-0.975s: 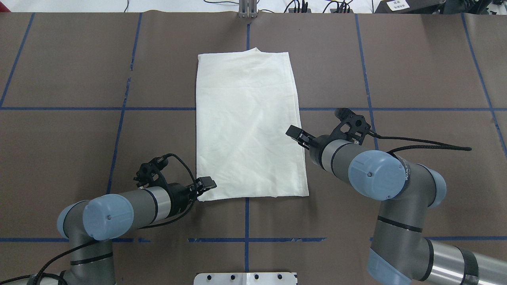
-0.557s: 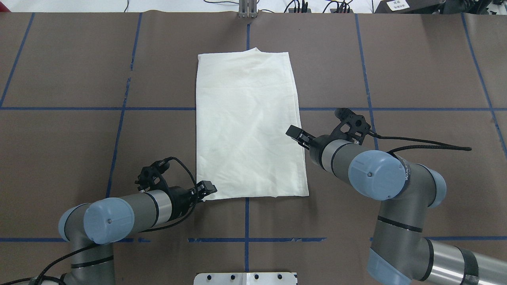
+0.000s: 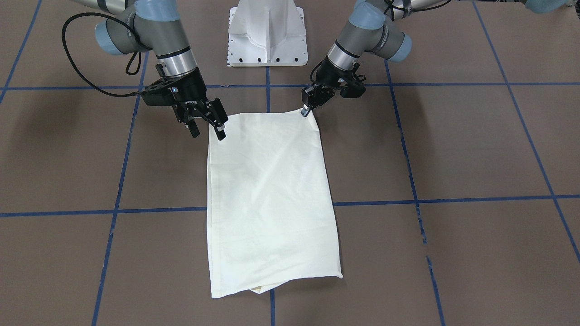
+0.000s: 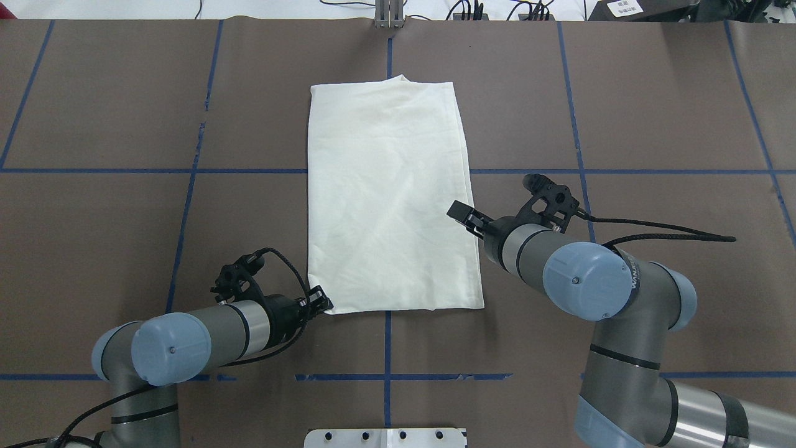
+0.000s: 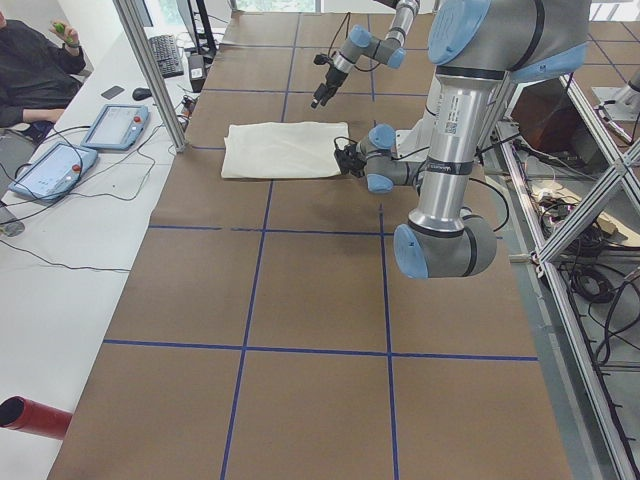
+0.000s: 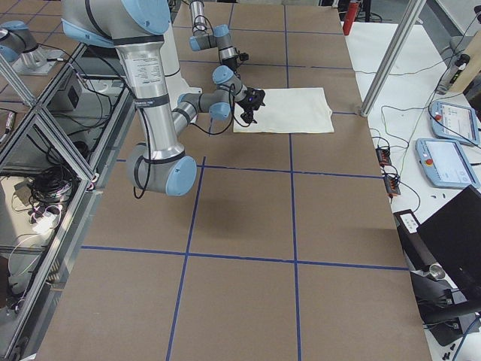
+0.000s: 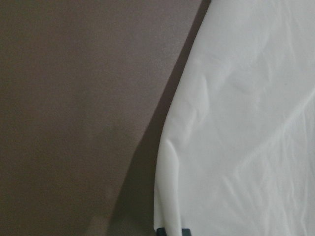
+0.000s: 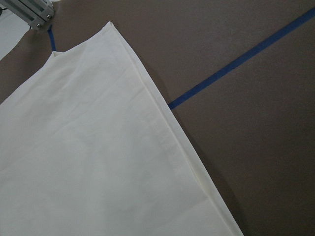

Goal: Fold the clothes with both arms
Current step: 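Bring both grippers to the shirt's corners nearest the robot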

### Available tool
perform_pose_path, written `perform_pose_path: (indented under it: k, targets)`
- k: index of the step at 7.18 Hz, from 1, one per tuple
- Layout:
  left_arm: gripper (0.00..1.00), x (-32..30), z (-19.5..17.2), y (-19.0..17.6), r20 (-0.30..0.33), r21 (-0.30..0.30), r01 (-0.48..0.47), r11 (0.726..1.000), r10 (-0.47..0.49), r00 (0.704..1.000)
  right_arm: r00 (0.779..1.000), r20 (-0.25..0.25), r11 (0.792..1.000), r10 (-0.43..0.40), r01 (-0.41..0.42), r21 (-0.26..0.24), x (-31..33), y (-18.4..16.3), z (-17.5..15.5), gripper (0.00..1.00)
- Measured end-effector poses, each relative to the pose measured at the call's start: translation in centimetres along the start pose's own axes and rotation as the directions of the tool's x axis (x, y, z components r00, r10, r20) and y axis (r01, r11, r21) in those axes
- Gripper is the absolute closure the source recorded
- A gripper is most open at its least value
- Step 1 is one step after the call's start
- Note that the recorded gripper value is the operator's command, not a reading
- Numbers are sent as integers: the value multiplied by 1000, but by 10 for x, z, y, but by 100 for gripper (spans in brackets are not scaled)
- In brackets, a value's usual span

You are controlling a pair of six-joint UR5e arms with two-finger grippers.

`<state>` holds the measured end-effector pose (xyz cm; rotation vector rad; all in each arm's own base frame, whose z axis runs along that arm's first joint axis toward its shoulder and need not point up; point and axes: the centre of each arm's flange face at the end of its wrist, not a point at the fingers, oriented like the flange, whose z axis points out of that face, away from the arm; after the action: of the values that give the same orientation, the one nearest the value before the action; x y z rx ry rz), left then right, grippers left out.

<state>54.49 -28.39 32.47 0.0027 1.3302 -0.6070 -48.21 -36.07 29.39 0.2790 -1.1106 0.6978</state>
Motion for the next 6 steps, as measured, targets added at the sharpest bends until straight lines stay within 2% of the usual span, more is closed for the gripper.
perform_pose_path:
  k: [1,2,4,6]
  targets:
    - [100,2,0,-1,-9,18,-2,1000,2,1000,1000,-1,1000,23,-23,1,-2,12,-1,6]
    - [100,3,0,0,-15,28,-3,1000,4,1000,997,-24,998,68,-68,-8,-6,31,-1,8]
    - [100,4,0,1,-19,33,-3,999,3,1000,984,-130,992,123,-127,-17,-10,78,0,10]
    - [100,5,0,1,-20,33,-3,999,3,1000,968,-219,991,125,-131,-12,-2,112,5,17]
